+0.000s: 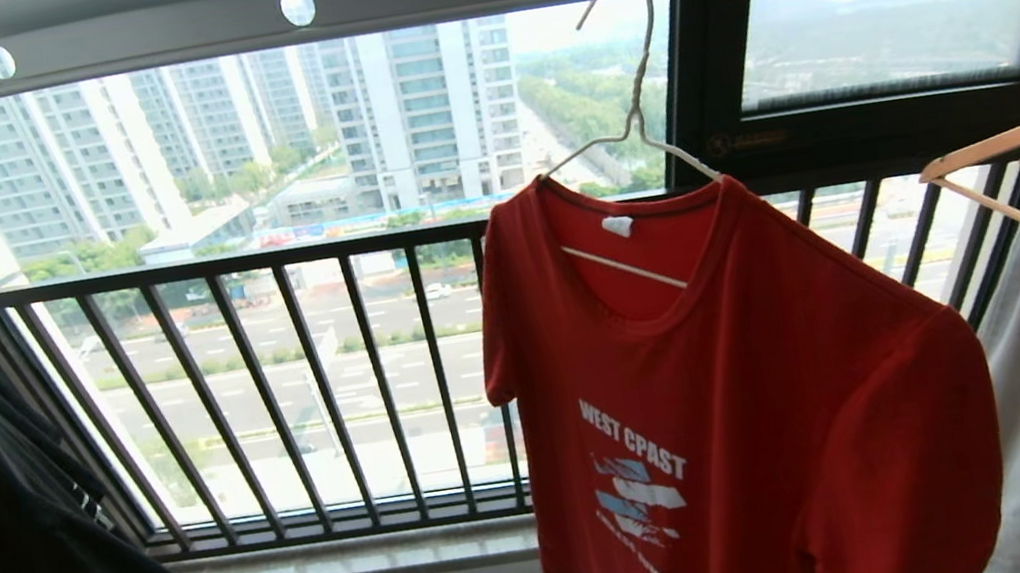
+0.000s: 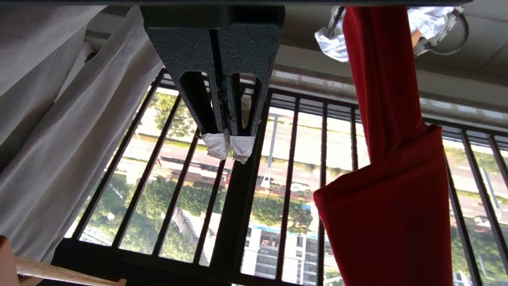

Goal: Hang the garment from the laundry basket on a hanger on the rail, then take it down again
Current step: Take the clothes off the clothes rack

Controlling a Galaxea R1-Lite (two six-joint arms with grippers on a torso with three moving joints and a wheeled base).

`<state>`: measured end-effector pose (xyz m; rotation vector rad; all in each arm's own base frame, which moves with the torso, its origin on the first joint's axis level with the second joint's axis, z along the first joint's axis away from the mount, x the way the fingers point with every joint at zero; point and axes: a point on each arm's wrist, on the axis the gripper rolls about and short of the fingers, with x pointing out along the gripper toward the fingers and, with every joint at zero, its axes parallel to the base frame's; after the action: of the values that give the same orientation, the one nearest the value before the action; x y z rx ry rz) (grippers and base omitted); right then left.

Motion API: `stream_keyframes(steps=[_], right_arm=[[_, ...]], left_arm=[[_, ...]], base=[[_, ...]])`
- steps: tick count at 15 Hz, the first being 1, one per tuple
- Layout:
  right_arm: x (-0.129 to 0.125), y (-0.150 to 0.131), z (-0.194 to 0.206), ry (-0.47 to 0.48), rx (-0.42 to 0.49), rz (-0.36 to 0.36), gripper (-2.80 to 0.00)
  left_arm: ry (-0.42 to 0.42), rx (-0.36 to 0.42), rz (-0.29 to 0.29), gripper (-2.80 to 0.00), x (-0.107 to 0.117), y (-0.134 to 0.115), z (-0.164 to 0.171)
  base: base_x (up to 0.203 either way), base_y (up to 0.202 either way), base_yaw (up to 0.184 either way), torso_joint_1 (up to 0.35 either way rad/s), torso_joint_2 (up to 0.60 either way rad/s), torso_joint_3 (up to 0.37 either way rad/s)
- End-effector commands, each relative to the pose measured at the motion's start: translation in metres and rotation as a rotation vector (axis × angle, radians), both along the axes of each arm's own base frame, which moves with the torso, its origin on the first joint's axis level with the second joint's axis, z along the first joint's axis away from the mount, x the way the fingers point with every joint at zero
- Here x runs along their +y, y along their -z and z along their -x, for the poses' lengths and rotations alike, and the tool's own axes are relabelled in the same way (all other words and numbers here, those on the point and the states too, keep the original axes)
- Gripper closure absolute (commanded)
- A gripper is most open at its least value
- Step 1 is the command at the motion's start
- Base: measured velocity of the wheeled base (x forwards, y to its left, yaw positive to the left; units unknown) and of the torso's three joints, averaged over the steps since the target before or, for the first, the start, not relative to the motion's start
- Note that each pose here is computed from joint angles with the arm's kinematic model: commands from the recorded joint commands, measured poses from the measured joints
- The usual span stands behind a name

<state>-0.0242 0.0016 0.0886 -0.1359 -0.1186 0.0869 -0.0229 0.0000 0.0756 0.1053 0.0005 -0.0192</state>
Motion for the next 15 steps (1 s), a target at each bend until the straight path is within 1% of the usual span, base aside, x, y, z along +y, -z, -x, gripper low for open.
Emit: stream_keyframes(steps=[1,3,4,5,6,7,8,15], right_arm=[[-0.0017,0.0067,-0.0009,0.077,0.056,0.006,0.0],[-0.0017,0.0066,-0.001,0.078,0.054,0.004,0.0],[-0.0017,0.0093,-0.0013,0.075,0.075,-0.006,0.0],[-0.0017,0.0135,-0.0013,0.072,0.121,-0.036,0.0],[-0.0017,0.0139,-0.0009,0.07,0.136,-0.072,0.0],[-0.0017,0.013,-0.001,0.072,0.125,-0.102,0.0],[-0.0018,0.0127,-0.0013,0.074,0.117,-0.112,0.0],[-0.0018,0.0126,-0.0013,0.074,0.115,-0.112,0.0]], left_arm=[[-0.001,0.002,0.0,0.0,0.0,0.0004,-0.0001],[-0.002,0.002,0.011,0.0,0.0,0.0005,-0.0001],[-0.003,0.003,0.024,0.0,0.0001,0.0005,-0.0001],[-0.005,0.002,0.041,0.0,0.0001,0.0004,-0.0001],[-0.008,0.002,0.06,0.0,0.0001,0.0004,-0.0001],[-0.008,0.002,0.089,0.0,0.0002,0.0003,-0.0001],[-0.01,0.002,0.107,0.0,0.0002,0.0003,-0.0001],[-0.01,0.002,0.105,0.0,0.0002,0.0003,-0.0001]], base=[[0.0,0.0,0.0,0.0,0.0,0.0],[0.0,0.0,0.0,0.0,0.0,0.0],[0.0,0.0,0.0,0.0,0.0,0.0],[0.0,0.0,0.0,0.0,0.0,0.0],[0.0,0.0,0.0,0.0,0.0,0.0],[0.0,0.0,0.0,0.0,0.0,0.0],[0.0,0.0,0.0,0.0,0.0,0.0],[0.0,0.0,0.0,0.0,0.0,0.0]])
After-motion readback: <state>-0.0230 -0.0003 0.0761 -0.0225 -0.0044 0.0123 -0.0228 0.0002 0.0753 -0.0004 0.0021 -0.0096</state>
